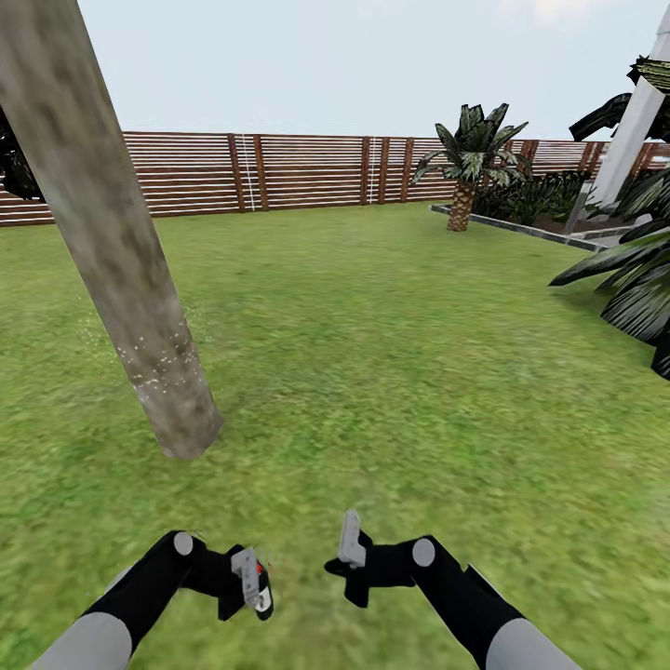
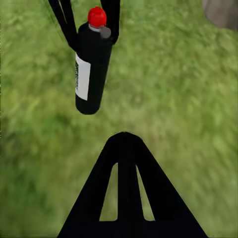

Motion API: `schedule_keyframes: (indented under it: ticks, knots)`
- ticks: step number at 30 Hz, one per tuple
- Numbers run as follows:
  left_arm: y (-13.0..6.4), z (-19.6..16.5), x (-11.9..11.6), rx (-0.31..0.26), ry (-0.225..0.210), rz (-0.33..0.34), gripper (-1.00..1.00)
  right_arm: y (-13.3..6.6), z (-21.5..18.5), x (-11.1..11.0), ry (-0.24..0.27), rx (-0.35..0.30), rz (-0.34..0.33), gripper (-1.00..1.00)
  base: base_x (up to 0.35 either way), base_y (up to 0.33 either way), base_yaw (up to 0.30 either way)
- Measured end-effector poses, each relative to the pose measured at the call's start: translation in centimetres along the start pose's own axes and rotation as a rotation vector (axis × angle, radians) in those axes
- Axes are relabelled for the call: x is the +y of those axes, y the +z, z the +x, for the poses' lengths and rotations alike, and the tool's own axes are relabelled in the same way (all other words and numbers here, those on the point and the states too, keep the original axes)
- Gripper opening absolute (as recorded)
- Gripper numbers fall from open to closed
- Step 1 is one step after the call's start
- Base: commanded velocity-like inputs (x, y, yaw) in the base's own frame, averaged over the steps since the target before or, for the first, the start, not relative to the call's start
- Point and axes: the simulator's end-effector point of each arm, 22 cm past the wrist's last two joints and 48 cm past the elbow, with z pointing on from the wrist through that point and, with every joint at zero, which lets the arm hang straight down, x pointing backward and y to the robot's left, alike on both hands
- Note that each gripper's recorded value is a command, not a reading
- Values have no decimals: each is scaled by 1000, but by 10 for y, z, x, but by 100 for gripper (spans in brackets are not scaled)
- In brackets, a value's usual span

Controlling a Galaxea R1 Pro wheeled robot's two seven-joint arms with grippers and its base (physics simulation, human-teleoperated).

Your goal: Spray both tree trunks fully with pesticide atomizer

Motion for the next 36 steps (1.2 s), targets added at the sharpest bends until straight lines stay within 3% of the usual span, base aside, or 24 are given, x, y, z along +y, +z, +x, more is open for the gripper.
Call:
schedule_keyframes:
  ticks: [2,5,6,10,11,12,15,16,18,20,24,25,27,30,36]
  knots:
    - [-23,38,16,53,-21,-33,-100,0,11,4,15,19,-8,-100,0,0,0]
    - [-46,72,29,104,-35,-62,-100,1,44,19,80,72,-36,-100,0,0,0]
    - [-54,83,33,122,-41,-71,-100,-1,51,21,89,84,-37,100,0,0,0]
    - [-65,117,31,167,-69,-92,-100,-17,78,10,105,125,-2,100,0,0,0]
    - [-66,122,36,166,-83,-130,-100,-24,92,-7,116,146,72,100,0,0,0]
    - [-68,131,46,160,-112,-202,-100,-35,115,-29,138,186,191,100,0,0,0]
    - [-69,173,63,158,-266,-410,-100,-72,197,-58,226,342,503,100,0,0,0]
    - [-62,180,62,140,-340,-459,-100,-86,218,-62,272,373,603,100,0,0,0]
    - [-54,187,65,63,-505,-578,-100,-107,238,-66,403,356,769,100,0,0,0]
    - [-52,202,62,-8,-648,-691,-100,-124,254,-66,553,327,888,100,0,0,0]
    - [-57,237,43,-66,-837,-850,-100,-156,273,-67,692,239,1036,100,0,0,0]
    - [-63,248,41,-71,-889,-903,-100,-163,277,-62,706,213,1064,100,0,0,0]
    - [-70,261,37,-64,-952,-969,-100,-174,287,-52,717,201,1089,100,0,0,0]
    - [-69,280,18,-27,-991,-994,-100,-178,294,-44,718,209,1089,100,0,0,0]
    - [-68,284,11,-21,-1019,-1009,-100,-173,290,-43,728,198,1089,100,0,0,26]
